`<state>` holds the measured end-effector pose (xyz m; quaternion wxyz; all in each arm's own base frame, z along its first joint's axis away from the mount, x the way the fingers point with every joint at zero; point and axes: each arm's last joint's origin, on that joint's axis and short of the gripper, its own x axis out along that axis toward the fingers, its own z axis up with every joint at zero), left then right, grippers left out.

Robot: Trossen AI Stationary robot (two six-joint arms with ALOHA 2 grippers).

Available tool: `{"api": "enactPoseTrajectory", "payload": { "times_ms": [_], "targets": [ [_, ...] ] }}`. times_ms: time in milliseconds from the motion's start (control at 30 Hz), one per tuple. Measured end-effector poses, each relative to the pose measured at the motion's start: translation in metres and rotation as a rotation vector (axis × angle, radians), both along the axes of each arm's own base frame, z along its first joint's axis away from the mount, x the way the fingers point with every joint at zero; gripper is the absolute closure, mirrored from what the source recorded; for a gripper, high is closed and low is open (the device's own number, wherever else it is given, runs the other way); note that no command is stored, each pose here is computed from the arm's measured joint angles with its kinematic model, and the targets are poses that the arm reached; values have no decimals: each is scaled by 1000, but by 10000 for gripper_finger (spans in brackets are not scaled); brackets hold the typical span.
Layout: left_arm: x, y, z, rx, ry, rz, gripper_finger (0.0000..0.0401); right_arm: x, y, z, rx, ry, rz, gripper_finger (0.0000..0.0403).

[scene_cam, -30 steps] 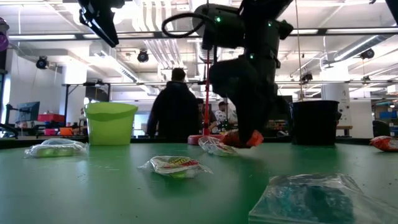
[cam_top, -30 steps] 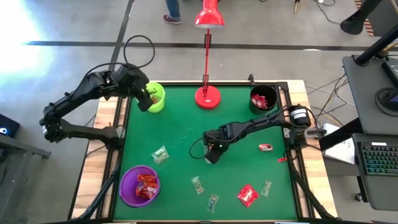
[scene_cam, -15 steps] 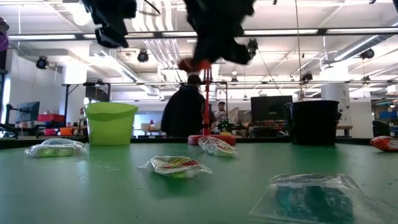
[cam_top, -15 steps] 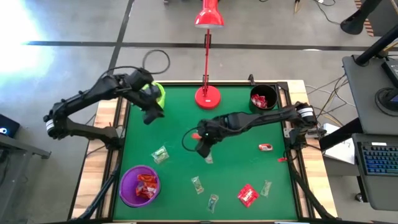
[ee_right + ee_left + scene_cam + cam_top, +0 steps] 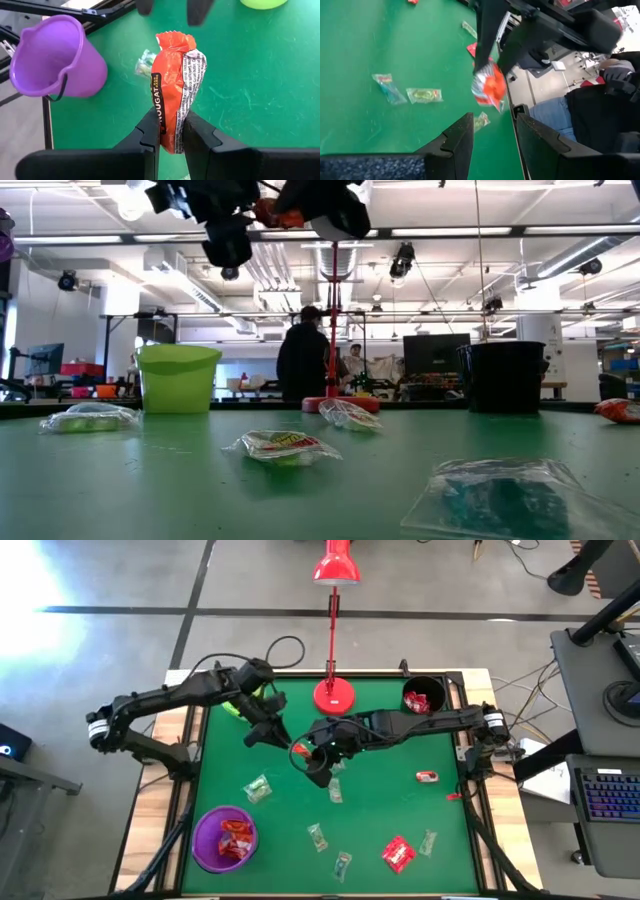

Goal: Sort candy
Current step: Put the orange candy into the violet bucket

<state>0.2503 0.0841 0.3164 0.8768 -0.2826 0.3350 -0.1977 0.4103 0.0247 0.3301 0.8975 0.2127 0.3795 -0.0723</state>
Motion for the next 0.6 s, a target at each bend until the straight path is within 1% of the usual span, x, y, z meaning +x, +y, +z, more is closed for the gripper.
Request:
{"api": "enactPoseTrajectory", "payload": {
  "times_ms": [333, 500, 600],
  "targets": [
    [25, 8, 10, 18, -19, -16, 267, 0, -1, 2, -21, -5, -3, 353],
    [32, 3, 2, 7, 36, -63, 267, 0, -1, 2, -26, -1, 0, 354],
    [35, -1, -2, 7, 41, -94, 267, 0, -1, 2, -28, -1, 2, 354]
  ]
}}
